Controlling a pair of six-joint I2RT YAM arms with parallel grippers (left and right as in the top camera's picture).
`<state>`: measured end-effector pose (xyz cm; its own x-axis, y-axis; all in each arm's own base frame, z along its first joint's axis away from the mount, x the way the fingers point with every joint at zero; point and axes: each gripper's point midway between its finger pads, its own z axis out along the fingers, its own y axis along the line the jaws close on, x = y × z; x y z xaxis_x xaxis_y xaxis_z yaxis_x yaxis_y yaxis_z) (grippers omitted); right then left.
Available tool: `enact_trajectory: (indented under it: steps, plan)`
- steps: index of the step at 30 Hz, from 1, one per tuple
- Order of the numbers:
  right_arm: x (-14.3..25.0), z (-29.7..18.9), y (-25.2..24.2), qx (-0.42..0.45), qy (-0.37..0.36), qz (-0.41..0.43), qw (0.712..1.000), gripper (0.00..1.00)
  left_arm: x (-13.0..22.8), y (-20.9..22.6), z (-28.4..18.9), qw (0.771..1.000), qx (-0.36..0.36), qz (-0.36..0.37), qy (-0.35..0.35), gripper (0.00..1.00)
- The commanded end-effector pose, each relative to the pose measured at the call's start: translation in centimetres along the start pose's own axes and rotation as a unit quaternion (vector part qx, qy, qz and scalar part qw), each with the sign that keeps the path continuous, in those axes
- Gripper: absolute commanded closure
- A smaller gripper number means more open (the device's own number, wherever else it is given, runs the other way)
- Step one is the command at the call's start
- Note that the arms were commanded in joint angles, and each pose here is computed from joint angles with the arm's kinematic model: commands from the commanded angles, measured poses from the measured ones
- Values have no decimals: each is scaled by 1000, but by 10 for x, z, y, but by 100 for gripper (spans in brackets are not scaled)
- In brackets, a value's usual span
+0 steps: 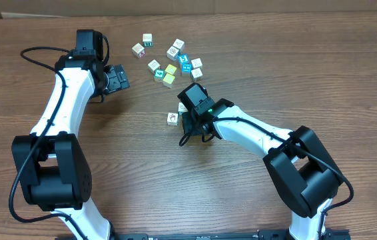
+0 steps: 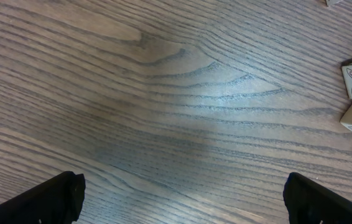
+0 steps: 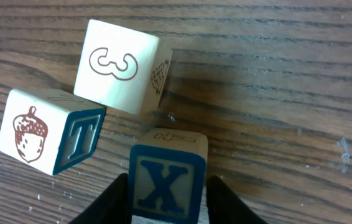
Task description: Form a circle
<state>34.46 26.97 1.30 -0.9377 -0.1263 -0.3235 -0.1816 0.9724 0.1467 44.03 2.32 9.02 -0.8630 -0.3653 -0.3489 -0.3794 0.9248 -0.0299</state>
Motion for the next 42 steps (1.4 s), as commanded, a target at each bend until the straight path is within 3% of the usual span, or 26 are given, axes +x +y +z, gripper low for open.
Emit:
enact_trajectory:
  steps: [1, 8, 18, 25, 31, 38, 42]
  plan:
    - [3, 4, 0, 4, 1, -2, 1000, 62, -3, -2, -1, 1000, -4, 3, -5, 0]
    - [-3, 1, 3, 0, -9, -3, 1000, 55, -3, -2, -1, 1000, -4, 3, -5, 0]
    - [-45, -48, 14, 0, -67, -14, 998, 55, -3, -2, -1, 1000, -4, 3, -5, 0]
    - [-41, -53, 7, 10, -55, -8, 998, 56, -3, -2, -1, 1000, -4, 3, -5, 1]
    - [-35, -52, -12, 42, -42, 15, 998, 66, -3, -2, -1, 1000, -4, 3, -5, 0]
    - [-28, -33, -27, 64, -17, 23, 998, 92, -3, -2, -1, 1000, -4, 3, -5, 0]
    - [-25, -23, -31, 69, -7, 25, 997, 96, -3, -2, -1, 1000, -4, 3, -5, 1]
